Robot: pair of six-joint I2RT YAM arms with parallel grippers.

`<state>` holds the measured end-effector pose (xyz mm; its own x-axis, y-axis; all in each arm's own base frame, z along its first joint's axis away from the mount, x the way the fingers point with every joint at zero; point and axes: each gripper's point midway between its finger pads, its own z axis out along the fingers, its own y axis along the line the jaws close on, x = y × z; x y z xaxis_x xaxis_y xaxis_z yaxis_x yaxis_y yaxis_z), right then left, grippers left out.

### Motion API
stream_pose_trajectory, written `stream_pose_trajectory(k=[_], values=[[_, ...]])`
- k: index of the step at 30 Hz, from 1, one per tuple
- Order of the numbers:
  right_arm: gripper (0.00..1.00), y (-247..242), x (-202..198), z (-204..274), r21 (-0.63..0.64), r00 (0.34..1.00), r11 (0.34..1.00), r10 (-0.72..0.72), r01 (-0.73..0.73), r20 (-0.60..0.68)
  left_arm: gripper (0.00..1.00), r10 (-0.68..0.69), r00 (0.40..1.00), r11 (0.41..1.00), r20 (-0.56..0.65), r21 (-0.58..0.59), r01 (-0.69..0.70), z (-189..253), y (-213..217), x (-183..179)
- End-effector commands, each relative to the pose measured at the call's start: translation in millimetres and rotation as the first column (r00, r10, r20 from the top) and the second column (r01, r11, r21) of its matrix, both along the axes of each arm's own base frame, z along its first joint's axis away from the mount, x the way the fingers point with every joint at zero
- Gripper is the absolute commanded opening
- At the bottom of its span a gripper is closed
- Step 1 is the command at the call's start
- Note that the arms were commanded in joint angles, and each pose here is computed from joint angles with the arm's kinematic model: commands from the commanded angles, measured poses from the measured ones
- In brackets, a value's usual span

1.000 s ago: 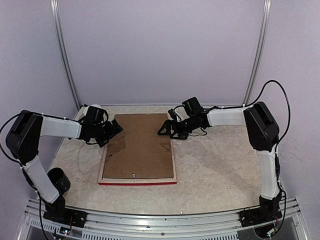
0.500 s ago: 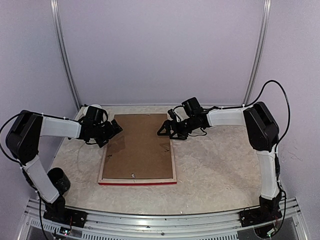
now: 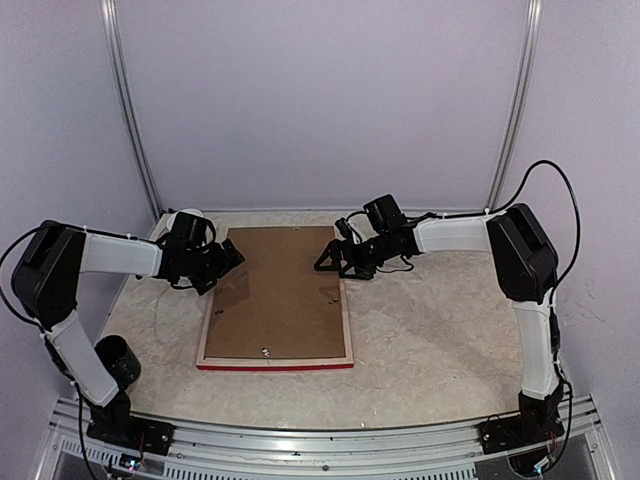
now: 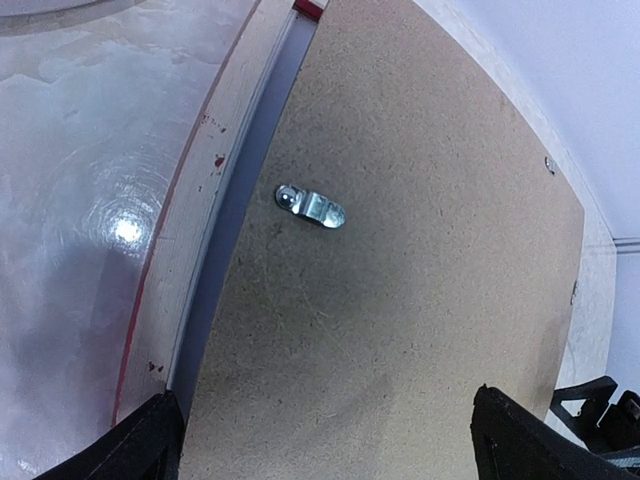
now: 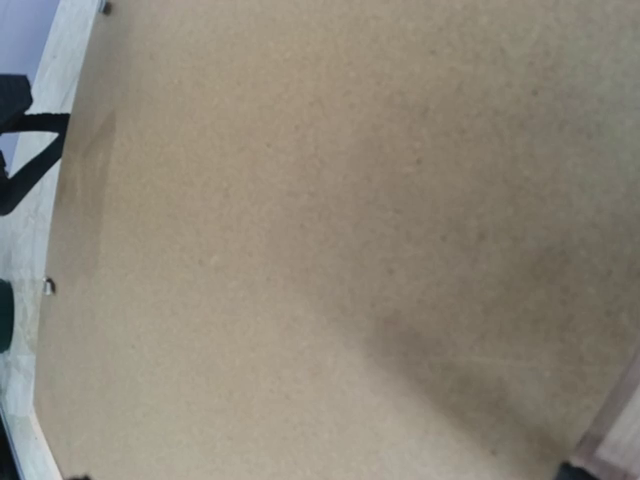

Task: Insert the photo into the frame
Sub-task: Move the backboard to the frame body, then place the backboard on the frame body.

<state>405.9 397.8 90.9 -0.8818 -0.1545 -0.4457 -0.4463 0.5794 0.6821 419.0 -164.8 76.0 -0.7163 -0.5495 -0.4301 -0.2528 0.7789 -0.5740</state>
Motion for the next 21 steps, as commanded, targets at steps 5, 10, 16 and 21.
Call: stream_pose_trajectory(k=[5, 10, 16, 21], values=[[0.99, 34.8, -21.6, 30.7, 0.121, 0.992, 0.986, 0.111, -0.117, 0.056, 0.99, -0.049, 0.995, 0.994, 0.089, -0.092, 0.057, 34.7, -20.1, 3.8], [0.99, 34.4, -22.4, 31.3, 0.123, 0.992, 0.986, 0.111, -0.117, 0.056, 0.99, -0.052, 0.995, 0.993, 0.088, -0.099, 0.060, 34.9, -21.1, 2.1], [0.99, 32.4, -25.2, 29.5, 0.119, 0.992, 0.986, 0.112, -0.117, 0.052, 0.99, -0.061, 0.995, 0.992, 0.076, -0.106, 0.069, 29.8, -23.6, -3.3], [0.99, 30.8, -27.6, 32.0, 0.121, 0.992, 0.986, 0.112, -0.118, 0.052, 0.99, -0.061, 0.995, 0.992, 0.074, -0.106, 0.069, 28.8, -23.5, -5.0]])
